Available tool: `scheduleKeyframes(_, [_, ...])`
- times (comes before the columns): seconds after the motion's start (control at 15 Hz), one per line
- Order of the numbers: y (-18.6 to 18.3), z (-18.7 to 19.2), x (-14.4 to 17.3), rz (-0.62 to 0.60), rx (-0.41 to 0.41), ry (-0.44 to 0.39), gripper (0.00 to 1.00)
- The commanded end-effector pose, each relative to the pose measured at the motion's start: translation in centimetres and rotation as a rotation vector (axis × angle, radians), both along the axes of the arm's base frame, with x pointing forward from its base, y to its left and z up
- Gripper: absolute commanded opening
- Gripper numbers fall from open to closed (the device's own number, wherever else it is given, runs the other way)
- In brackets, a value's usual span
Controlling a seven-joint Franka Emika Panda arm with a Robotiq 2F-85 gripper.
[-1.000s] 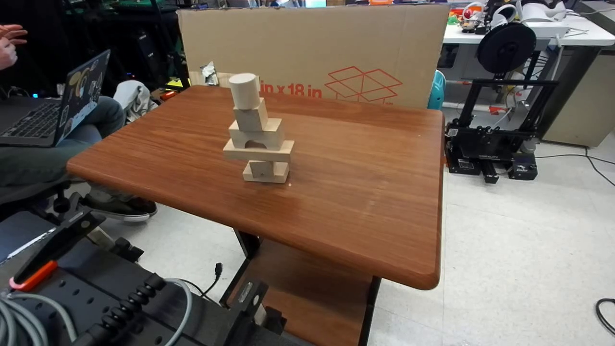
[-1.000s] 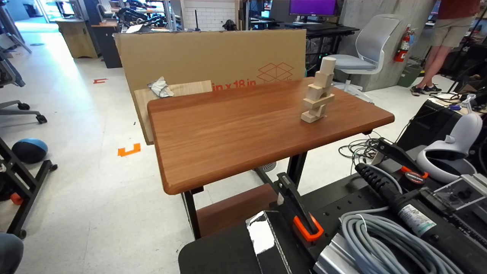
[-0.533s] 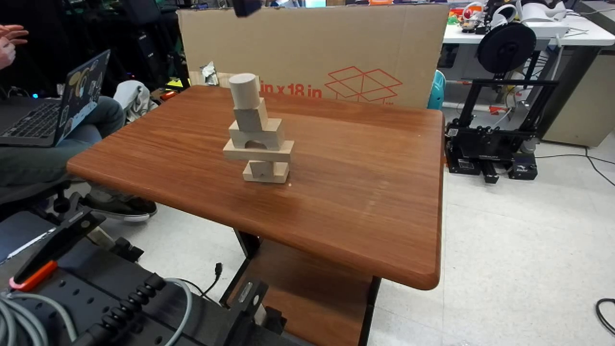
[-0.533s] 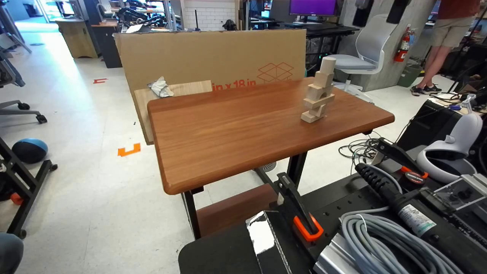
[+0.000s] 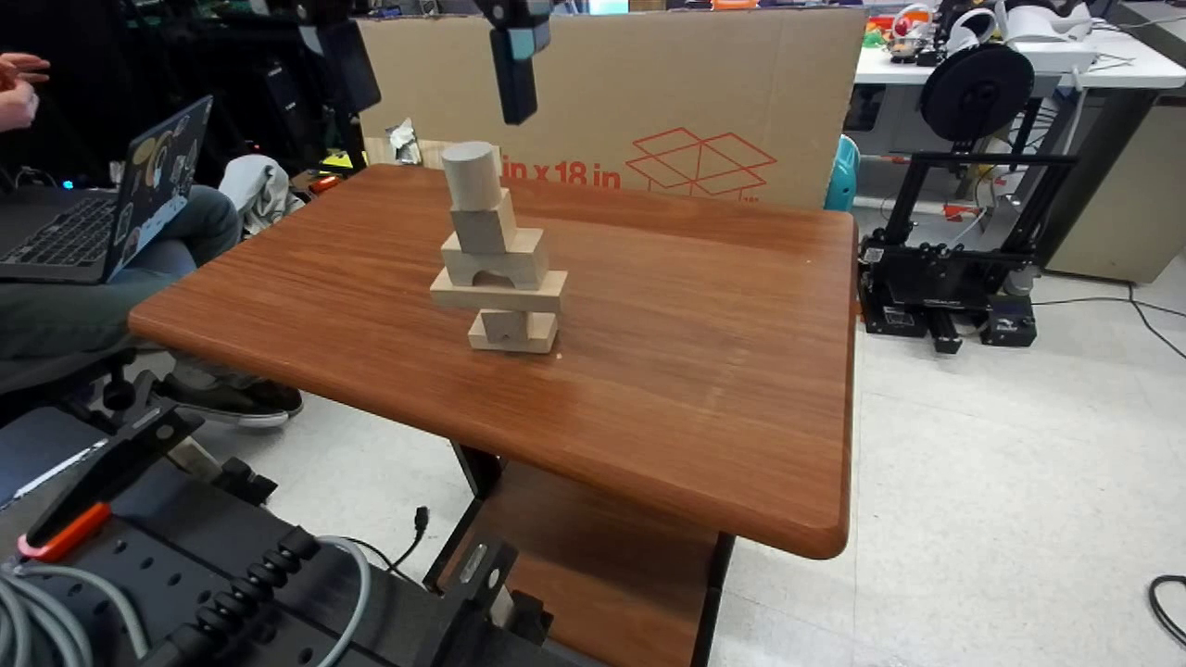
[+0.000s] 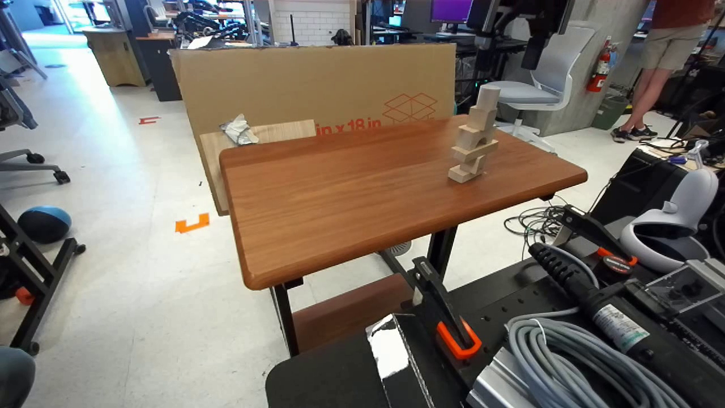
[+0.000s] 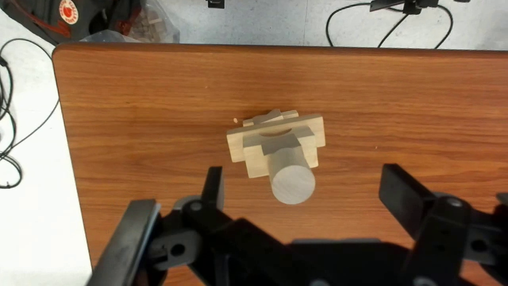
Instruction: Pick up the cylindrical block and put it on the table
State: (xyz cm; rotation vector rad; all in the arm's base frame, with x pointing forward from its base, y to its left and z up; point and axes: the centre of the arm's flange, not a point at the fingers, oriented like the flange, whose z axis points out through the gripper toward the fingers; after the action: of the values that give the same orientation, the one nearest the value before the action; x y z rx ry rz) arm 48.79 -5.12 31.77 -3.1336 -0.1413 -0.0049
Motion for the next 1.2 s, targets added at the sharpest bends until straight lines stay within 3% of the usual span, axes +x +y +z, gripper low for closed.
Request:
scheduleKeyframes(0.0, [-0.1, -0.5, 2.2, 0.012, -0.003, 0.024, 1.0])
scheduleKeyframes(0.47, [0.8, -2.5, 3.2, 0.028, -0.021, 0.055, 1.0])
scheduleKeyframes(0.53, [0.8, -2.6, 3.3, 0.028, -0.023, 0.055, 0.75])
scheduleKeyframes(0.67, [0.8, -2.5, 3.3, 0.033, -0.025, 0.054, 0.66])
scheduleKeyframes(1.13, [0.4, -1.3, 2.5, 0.039, -0.005, 0.108, 0.12])
